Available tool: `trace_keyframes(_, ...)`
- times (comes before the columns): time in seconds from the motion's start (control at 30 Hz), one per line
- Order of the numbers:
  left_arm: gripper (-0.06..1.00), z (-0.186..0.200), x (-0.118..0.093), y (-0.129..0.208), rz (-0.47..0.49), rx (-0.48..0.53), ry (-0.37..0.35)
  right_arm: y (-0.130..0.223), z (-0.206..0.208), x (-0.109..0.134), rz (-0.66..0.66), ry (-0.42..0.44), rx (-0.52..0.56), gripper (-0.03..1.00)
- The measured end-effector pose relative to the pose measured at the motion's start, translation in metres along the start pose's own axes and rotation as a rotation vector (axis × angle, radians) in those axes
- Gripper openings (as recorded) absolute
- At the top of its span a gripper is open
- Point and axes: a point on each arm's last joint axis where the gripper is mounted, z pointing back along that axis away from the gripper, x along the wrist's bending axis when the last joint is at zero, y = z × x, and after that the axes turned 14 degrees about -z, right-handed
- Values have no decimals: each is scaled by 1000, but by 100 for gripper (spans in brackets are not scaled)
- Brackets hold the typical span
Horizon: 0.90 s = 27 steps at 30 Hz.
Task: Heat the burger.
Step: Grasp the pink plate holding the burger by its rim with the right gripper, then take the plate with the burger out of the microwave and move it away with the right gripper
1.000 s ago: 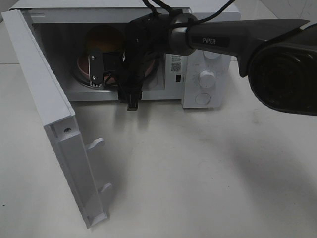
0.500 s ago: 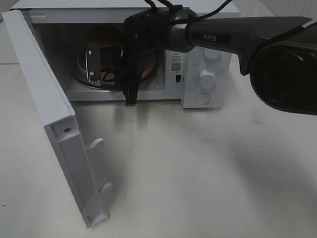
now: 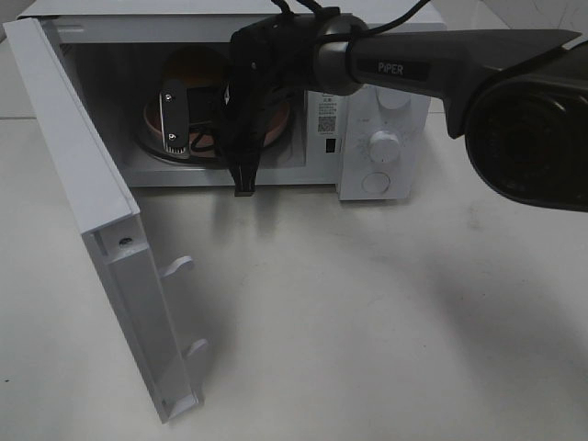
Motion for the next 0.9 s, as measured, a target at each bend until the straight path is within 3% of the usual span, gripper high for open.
trace_keyframes(0.4,96,0,0,0,0,0,0,-10,21,2,6,-11,-8,12)
trace_keyframes(0.9,96,0,0,0,0,0,0,2,43,16,19,-23,-4,12)
